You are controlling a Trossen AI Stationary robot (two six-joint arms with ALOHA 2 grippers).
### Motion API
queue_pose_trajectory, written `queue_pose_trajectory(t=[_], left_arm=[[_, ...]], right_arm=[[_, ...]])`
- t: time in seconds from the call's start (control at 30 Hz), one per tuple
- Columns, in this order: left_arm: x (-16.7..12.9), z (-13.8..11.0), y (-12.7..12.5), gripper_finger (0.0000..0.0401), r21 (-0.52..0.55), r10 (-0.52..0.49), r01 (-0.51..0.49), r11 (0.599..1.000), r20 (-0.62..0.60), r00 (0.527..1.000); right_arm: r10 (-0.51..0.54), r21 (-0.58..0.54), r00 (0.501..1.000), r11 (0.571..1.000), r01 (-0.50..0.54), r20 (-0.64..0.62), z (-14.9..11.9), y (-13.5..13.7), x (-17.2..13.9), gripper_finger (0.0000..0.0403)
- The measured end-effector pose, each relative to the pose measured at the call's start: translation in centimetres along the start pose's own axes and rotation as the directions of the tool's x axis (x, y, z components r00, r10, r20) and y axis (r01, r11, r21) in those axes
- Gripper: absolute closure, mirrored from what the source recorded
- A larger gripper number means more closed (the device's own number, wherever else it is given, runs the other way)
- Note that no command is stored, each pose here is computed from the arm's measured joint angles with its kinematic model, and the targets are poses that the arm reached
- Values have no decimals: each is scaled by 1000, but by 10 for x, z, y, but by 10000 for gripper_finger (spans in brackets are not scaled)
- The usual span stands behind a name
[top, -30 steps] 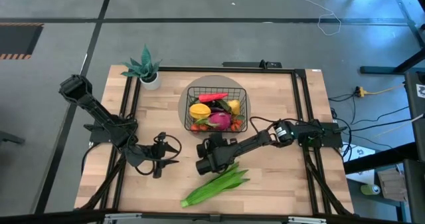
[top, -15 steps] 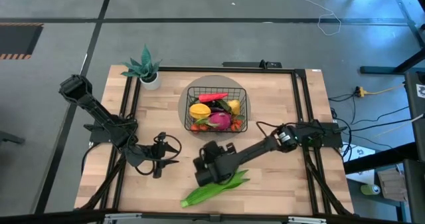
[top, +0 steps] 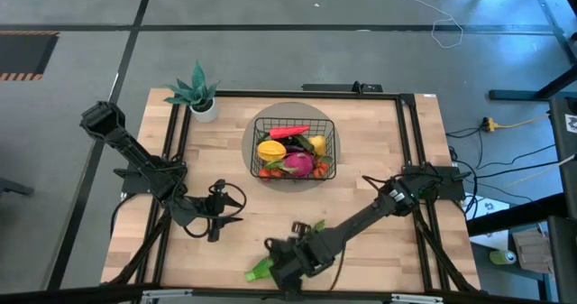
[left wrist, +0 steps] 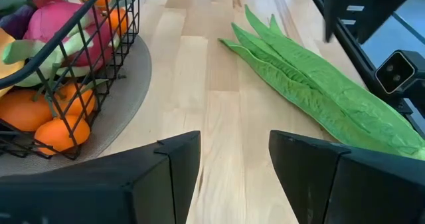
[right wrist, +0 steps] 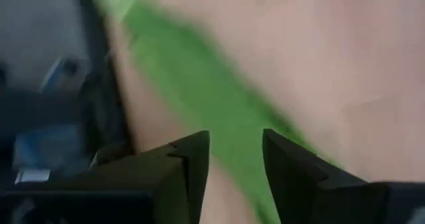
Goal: Build produce basket
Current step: Put the lettuce into the black wire basket
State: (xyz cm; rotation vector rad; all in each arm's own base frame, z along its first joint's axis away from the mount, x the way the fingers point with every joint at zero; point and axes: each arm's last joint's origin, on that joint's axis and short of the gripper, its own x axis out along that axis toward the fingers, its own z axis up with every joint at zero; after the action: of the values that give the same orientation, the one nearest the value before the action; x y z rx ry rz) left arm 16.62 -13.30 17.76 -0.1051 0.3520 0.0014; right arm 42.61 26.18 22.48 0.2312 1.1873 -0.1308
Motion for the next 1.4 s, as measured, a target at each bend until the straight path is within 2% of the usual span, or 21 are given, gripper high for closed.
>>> queue_pose_trajectory(t=[0.1,0.23,0.33,0.47,0.57,0.73,1.03,1.27,1.4], left_arm=[[0,0,0,232,0,0,0,1000,0,1000],[0,0,0,232,0,0,0,1000,0,1000],[0,0,0,232,0,0,0,1000,0,1000],[0,0,0,232,0,0,0,1000,0,1000],[0,0,0,232,0,0,0,1000,0,1000],[0,0,0,232,0,0,0,1000,0,1000],[0,-1,0,232,6,1,-1,1000,-8,1000],[0,-1,0,232,6,0,0,1000,-8,1000],[0,-1,0,232,7,1,-1,1000,-8,1000]], right_arm=[[68,-108,995,991,-75,-70,-11,11,-2,273],[78,-227,993,969,-95,-83,-25,23,-4,273],[42,-306,999,951,-46,-21,-29,29,-5,273],[-7,-330,997,944,33,80,-27,31,-6,273],[-10,-377,995,925,48,104,-26,31,-6,273],[-13,-488,995,871,59,97,-27,32,0,273],[-19,-442,995,895,58,93,-15,21,6,273],[22,-481,1000,877,-9,21,-11,17,21,273],[2,-506,1000,863,5,13,-12,15,29,273]])
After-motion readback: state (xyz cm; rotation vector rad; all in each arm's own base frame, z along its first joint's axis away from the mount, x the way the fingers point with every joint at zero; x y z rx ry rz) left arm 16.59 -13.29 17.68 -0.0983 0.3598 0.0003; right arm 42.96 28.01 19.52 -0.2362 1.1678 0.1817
